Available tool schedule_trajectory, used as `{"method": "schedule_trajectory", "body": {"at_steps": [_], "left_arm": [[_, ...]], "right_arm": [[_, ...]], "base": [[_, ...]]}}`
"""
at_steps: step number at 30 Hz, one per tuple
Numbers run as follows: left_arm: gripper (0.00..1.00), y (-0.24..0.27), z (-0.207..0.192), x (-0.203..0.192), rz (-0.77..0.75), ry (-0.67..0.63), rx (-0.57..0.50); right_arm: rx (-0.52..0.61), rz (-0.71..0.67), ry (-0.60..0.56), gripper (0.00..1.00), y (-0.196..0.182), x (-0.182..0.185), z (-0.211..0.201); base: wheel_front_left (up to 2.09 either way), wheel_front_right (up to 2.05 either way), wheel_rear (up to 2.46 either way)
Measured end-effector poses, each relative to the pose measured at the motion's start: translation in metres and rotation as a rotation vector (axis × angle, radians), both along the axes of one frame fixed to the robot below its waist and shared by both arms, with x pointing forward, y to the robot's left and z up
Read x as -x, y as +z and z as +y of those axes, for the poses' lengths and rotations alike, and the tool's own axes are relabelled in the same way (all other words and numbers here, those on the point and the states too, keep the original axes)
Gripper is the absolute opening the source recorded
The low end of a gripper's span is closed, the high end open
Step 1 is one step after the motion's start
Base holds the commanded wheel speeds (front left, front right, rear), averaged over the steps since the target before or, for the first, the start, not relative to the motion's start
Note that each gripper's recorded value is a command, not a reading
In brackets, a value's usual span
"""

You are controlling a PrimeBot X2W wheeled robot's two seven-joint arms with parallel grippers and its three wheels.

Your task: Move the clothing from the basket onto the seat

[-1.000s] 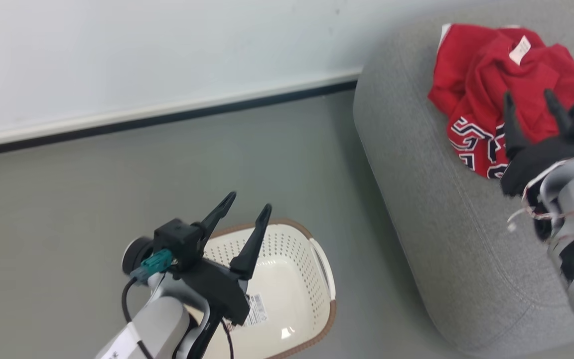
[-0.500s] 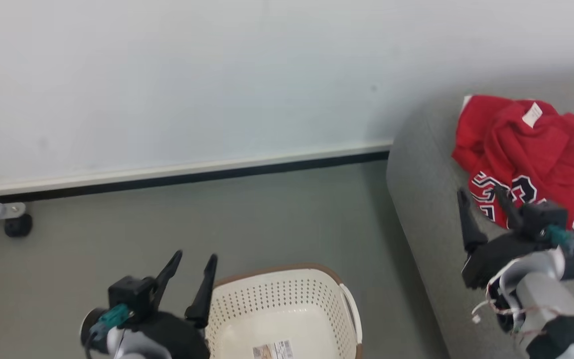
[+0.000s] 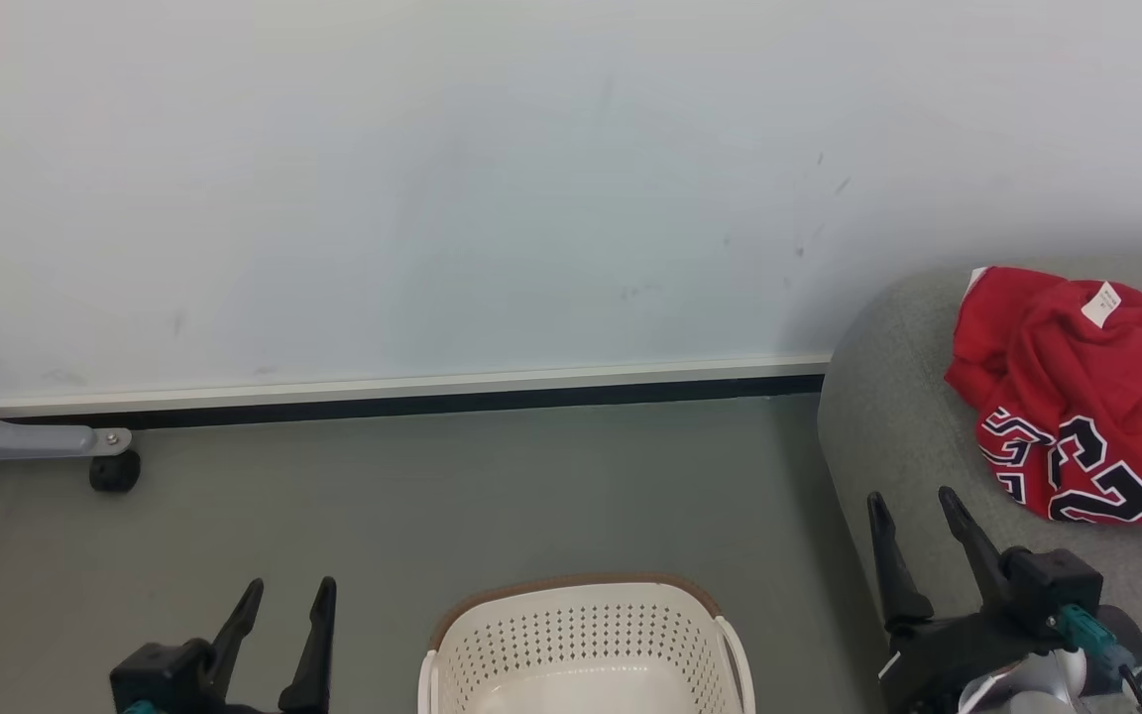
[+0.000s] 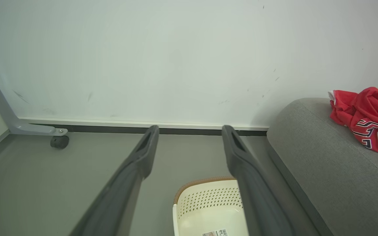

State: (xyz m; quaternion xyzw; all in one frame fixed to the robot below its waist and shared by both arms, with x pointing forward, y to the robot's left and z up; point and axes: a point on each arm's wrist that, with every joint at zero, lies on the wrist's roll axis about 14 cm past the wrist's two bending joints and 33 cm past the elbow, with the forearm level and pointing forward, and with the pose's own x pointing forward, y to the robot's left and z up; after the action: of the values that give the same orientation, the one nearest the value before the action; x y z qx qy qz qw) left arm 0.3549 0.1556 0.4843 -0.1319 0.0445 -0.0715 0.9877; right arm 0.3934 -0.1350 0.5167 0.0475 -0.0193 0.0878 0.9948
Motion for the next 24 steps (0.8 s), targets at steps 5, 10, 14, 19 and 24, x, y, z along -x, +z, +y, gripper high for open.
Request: {"method": "schedule_trajectory", "body": {"at_steps": [5,10,14,19,24], "left_arm": [[1.0,0.0,0.018,0.011,-0.005,0.054,0.002],[1.0,-0.002,0.037,0.018,-0.011,0.111,-0.028],[1.0,-0.003,0.046,0.024,-0.019,0.145,-0.046],[1.0,-0.005,0.055,0.033,-0.016,0.187,-0.041],[1.0,0.004,0.058,0.031,-0.05,0.203,-0.066]], "right_arm": [[-0.028,-0.023,-0.003,1.0,0.004,0.015,0.005],[-0.043,-0.035,-0.008,1.0,0.005,0.028,0.005],[-0.046,-0.049,-0.007,1.0,0.007,0.035,0.006],[-0.054,-0.059,-0.02,1.0,0.009,0.041,0.003],[-0.063,-0.092,-0.026,1.0,0.02,0.04,0.003]], "base": [[0.0,0.0,0.0],[0.0,0.0,0.0],[0.0,0.0,0.0],[0.0,0.0,0.0],[0.0,0.0,0.0]]}}
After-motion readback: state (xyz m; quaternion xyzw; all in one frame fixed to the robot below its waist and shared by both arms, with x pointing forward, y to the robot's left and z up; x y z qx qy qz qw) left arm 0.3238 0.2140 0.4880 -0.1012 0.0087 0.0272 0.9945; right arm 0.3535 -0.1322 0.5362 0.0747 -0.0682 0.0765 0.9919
